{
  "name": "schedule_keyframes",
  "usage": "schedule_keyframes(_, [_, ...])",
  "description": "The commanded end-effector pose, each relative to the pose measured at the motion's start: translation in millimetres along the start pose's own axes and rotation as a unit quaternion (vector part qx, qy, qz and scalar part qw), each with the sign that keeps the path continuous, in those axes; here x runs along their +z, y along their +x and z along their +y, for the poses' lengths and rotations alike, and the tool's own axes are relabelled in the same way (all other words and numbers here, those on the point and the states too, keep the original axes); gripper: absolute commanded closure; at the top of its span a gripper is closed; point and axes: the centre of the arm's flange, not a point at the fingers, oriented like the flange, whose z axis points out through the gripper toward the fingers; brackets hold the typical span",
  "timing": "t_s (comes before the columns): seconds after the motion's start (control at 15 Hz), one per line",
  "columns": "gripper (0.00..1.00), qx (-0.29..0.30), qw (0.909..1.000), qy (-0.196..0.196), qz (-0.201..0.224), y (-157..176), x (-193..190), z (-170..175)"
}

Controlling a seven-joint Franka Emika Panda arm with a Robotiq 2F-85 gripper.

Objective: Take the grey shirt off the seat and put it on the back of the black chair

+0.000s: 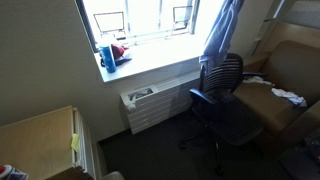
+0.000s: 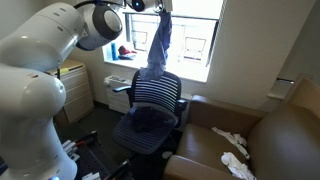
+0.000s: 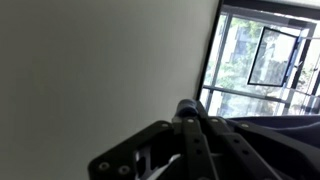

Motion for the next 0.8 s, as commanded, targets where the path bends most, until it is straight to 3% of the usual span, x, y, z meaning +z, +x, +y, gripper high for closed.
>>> schedule_keyframes(0.0, [0.99, 0.01, 0.9946, 0.09, -0.051, 9.0, -5.5, -75.8])
schedule_keyframes(0.13, [0.99, 0.017, 0.9877, 0.143, -0.061, 14.7, -6.6, -111.5])
schedule_keyframes(0.2, [0.96, 0.009, 0.9943, 0.099, -0.04, 3.1, -1.6, -93.1])
schedule_keyframes(0.33, [0.96, 0.005, 0.9903, 0.13, -0.05, -2.2, -2.7, -124.0])
schedule_keyframes(0.67, [0.96, 0.003, 0.99, 0.131, -0.053, -4.8, -3.4, -121.0])
schedule_keyframes(0.73, [0.71, 0.004, 0.9901, 0.13, -0.053, -4.9, -3.6, -119.4])
